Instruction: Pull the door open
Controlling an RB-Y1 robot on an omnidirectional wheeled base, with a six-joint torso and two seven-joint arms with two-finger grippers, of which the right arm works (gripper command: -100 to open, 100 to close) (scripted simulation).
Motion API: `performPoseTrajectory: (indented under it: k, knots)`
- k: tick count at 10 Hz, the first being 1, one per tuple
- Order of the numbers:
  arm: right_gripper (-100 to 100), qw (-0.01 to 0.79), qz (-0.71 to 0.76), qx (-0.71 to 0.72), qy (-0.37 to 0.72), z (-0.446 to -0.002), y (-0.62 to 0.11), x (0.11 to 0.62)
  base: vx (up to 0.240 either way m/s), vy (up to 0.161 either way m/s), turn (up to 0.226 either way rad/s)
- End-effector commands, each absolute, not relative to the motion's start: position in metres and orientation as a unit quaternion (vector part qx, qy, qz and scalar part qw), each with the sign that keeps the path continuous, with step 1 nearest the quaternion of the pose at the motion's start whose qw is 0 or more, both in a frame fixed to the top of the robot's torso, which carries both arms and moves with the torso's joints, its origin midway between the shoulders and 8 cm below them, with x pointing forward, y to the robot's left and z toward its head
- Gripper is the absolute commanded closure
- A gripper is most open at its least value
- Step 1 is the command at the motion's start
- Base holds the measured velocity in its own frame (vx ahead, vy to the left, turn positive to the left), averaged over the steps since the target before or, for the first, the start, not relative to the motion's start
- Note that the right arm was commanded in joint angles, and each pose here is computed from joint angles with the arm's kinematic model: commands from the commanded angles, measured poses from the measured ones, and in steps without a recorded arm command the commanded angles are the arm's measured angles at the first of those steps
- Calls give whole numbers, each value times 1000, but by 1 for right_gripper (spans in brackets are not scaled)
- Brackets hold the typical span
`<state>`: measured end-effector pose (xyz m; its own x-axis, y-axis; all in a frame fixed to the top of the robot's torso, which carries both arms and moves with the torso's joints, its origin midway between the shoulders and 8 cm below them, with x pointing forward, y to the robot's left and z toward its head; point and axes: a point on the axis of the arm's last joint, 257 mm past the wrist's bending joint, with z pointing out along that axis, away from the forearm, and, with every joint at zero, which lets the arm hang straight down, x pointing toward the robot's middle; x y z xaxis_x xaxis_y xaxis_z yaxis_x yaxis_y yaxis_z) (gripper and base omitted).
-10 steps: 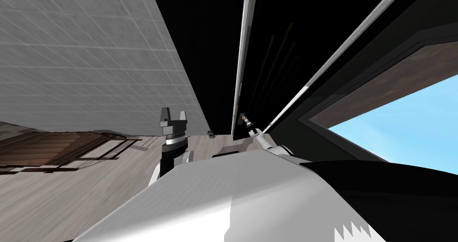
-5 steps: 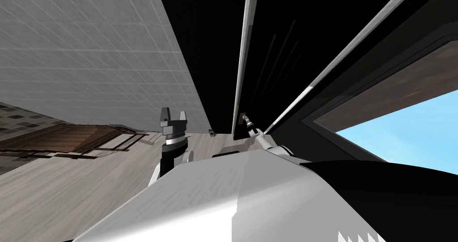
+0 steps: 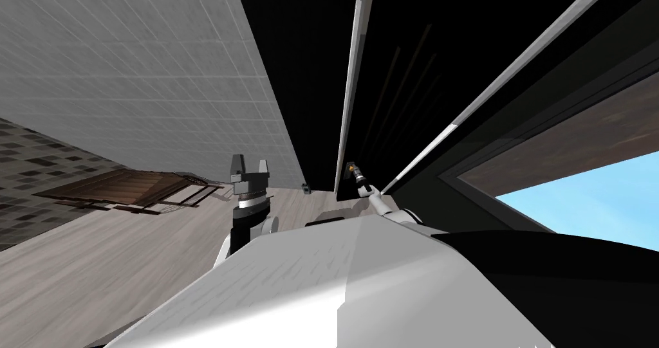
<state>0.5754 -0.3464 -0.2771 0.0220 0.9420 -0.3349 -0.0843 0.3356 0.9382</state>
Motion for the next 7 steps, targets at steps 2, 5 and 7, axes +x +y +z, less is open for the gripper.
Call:
performPoseTrajectory:
  k: [2,5,7]
  knots:
    - [100,586,455,419,524,-272,-350,577,-68,-51,113]
    - [100,562,484,461,487,-272,-359,577,-48,-33,91]
    - [100,550,498,481,467,-272,-363,577,-64,-46,107]
